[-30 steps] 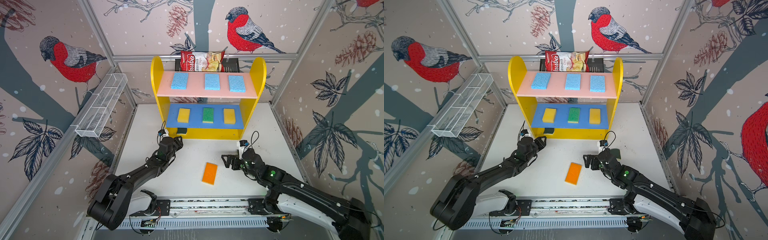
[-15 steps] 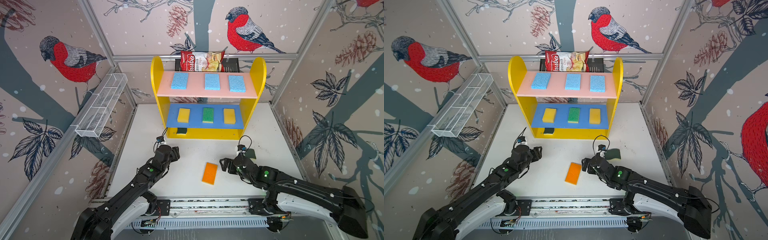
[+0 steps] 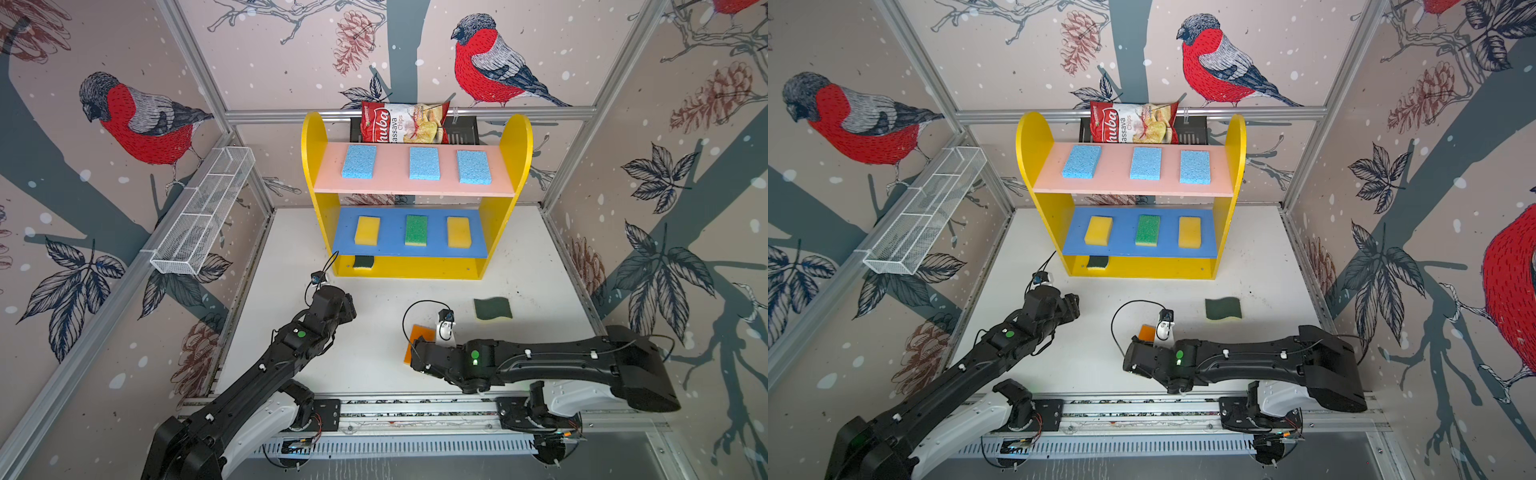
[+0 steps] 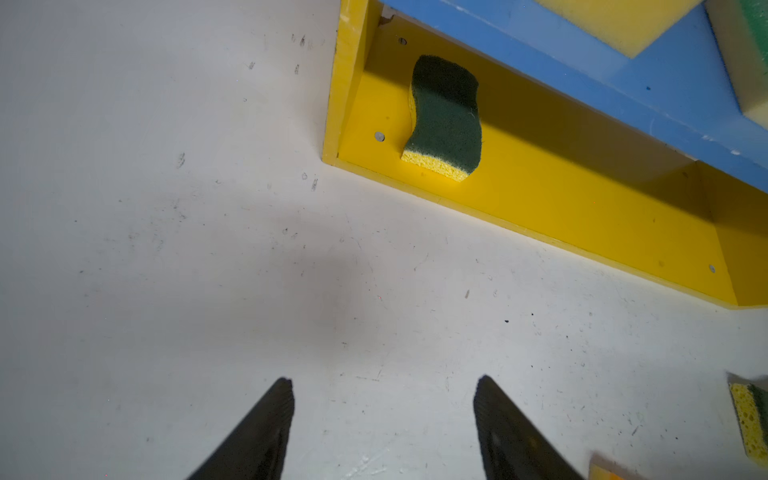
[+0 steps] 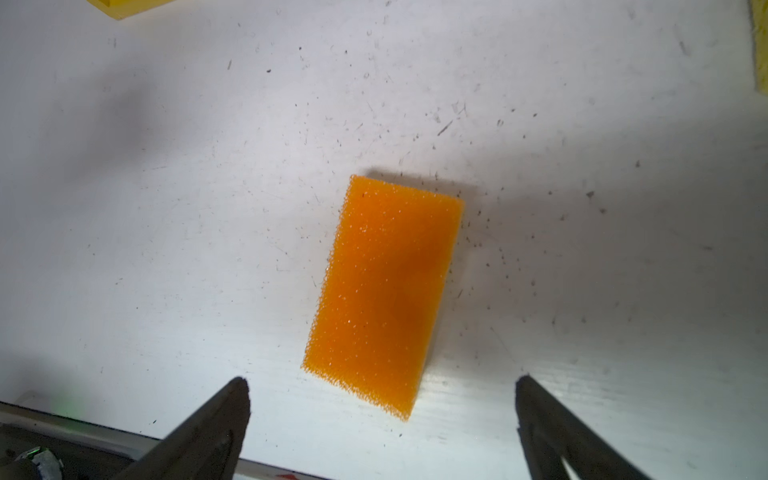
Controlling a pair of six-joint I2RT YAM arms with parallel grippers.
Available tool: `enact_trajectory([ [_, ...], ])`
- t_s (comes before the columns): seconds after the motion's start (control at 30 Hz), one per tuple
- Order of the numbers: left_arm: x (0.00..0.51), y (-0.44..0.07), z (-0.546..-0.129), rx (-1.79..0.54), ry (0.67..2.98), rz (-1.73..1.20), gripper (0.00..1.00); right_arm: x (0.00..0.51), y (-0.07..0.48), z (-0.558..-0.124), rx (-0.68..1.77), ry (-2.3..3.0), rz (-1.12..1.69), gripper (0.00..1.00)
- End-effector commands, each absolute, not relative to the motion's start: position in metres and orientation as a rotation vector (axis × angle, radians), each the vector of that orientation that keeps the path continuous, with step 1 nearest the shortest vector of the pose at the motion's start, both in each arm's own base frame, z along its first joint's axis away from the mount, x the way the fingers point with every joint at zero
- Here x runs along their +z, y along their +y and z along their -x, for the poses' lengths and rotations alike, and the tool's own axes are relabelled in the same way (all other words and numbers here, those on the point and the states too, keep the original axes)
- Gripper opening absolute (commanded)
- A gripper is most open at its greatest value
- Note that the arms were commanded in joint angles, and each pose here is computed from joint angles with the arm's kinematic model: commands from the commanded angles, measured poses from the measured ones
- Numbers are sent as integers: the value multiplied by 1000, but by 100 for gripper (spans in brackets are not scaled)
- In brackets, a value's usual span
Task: Place and organize the cleaning sponges onto the shelf
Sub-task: 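Draw the left gripper back while the right gripper moves over the orange sponge, then lower the right gripper and grasp the orange sponge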
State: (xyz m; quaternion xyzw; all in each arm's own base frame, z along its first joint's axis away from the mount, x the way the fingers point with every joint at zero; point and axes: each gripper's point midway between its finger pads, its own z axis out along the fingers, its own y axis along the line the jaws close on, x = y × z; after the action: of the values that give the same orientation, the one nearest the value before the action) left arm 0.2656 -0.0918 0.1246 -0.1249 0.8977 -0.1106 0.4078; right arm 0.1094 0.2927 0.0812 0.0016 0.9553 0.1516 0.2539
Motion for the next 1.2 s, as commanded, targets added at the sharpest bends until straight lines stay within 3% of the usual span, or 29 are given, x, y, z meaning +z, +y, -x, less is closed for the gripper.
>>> enact_trajectory([
  [0.0,132,-90,-266,-265,2252,305,70,71,291,-105,323,2618,-67,100],
  [0.53,142,-94,-256,-356,2195,261,72,36,319,-103,6,2685,27,100],
  [1.17,147,-91,-256,-363,2163,276,73,15,281,-103,-110,2742,25,100],
])
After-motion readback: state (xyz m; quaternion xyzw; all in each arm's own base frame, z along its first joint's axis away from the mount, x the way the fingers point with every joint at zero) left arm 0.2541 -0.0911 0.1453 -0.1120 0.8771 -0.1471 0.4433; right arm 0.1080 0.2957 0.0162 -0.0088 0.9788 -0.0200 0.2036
